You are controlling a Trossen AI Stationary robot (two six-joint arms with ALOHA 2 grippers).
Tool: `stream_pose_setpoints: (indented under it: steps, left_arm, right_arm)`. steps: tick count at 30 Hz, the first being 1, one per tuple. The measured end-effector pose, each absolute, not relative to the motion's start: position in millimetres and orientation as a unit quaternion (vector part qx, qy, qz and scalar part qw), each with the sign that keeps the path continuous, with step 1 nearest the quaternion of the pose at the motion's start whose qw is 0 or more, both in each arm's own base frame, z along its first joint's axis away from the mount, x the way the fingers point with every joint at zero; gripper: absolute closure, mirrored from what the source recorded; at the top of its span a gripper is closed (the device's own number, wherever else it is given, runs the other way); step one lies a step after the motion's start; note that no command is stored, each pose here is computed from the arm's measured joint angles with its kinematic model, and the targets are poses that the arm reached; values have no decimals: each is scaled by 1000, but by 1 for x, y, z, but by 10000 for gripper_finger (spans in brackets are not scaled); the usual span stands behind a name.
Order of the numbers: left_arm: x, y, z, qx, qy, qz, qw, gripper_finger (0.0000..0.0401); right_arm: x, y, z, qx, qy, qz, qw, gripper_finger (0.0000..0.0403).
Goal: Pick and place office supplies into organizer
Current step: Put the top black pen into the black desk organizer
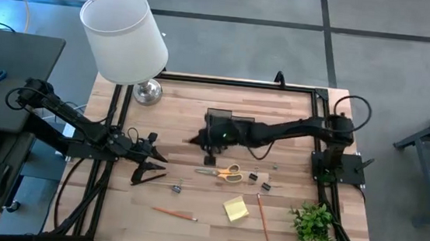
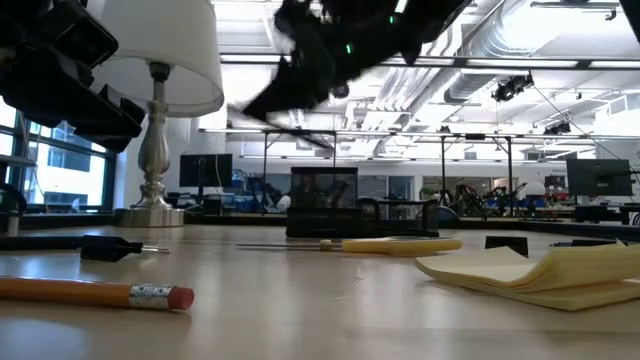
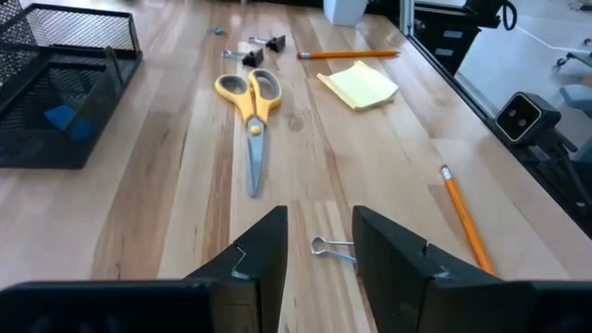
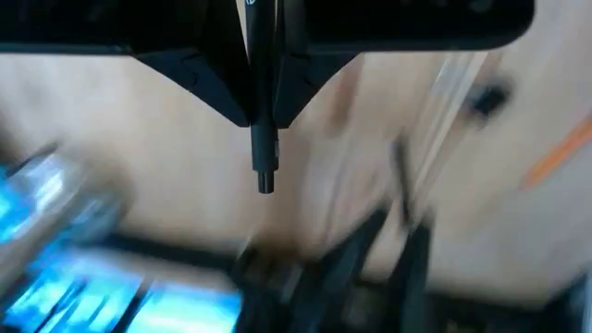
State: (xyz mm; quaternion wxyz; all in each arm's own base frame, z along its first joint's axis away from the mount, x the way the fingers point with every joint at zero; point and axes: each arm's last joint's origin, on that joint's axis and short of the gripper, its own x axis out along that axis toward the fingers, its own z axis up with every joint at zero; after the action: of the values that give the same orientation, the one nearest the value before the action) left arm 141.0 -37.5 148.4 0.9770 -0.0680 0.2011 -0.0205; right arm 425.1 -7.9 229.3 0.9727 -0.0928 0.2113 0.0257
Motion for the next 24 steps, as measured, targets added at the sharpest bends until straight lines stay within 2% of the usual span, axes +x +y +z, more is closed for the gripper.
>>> stream_pose_setpoints:
  steps: [3, 7, 14, 18, 24]
  left_arm:
    - [141, -38, 148, -75, 201, -19, 977, 290]
    - [141, -38, 148, -81, 202, -22, 976, 290]
    - [140, -40, 146, -83, 200, -31, 976, 290]
    - [139, -39, 145, -82, 193, -18, 978, 290]
    - [140, -38, 146, -79, 189, -5, 979, 291]
  right_arm:
    - [425, -21, 251, -115, 141, 5, 983, 377]
    - [427, -45, 253, -126, 103, -26, 986, 378]
    - [387, -85, 205, -107, 16, -88, 990, 378]
    - [362, -95, 193, -111, -52, -112, 986, 375]
    - [345, -98, 176, -90, -40, -116, 988, 377]
